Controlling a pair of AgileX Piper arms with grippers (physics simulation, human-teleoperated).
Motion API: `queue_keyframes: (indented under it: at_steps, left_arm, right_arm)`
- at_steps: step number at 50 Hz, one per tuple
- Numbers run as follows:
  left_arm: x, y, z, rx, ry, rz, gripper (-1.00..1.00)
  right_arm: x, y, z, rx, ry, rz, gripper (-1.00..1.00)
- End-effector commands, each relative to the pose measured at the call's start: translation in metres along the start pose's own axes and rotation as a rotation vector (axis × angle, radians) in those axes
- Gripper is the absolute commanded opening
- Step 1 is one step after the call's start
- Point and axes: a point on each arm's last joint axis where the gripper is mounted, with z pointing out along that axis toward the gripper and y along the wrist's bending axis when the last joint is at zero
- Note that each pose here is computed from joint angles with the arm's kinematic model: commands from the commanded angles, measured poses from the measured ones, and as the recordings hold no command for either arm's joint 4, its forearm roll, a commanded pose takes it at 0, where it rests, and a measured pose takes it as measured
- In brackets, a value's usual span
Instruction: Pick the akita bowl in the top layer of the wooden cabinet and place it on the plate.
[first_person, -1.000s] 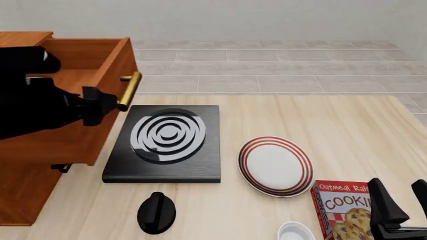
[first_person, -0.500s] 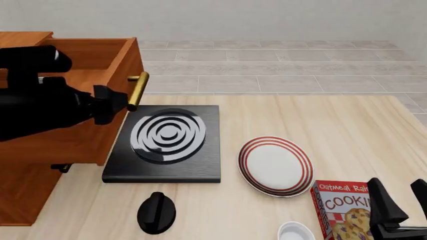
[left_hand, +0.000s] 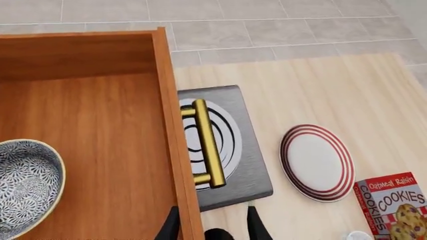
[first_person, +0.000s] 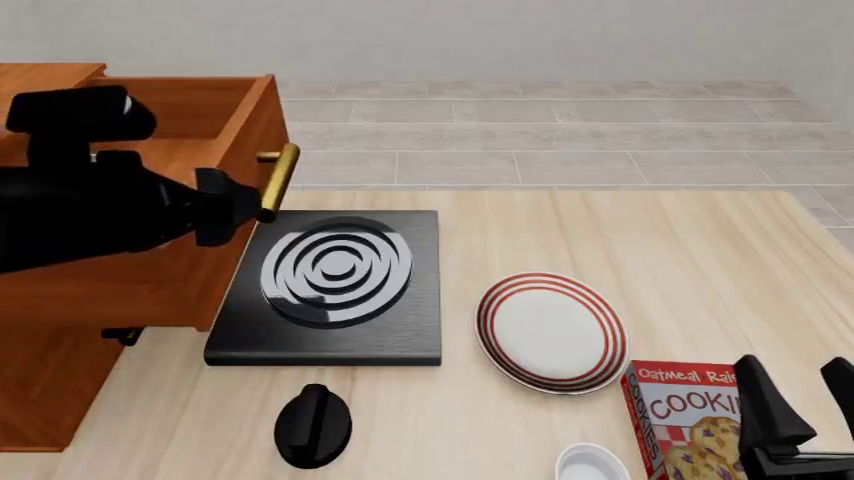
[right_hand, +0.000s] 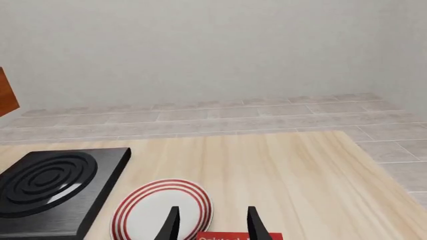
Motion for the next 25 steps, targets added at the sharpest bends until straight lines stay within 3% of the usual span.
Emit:
queue_keyframes:
  at_steps: [1,25]
  left_arm:
    - [0.029,-0.01,0.027,0.041,0.213,-0.036,1.0]
    - [-0.013,0.002,0.008,-0.008,0.154,-0.001,1.0]
  right_arm:
    - [0.0,0.0,0.0,-0.001,0.0,-0.001,1.0]
    - [0.0,0.0,-0.003,-0.002,-0.006,-0.007,1.0]
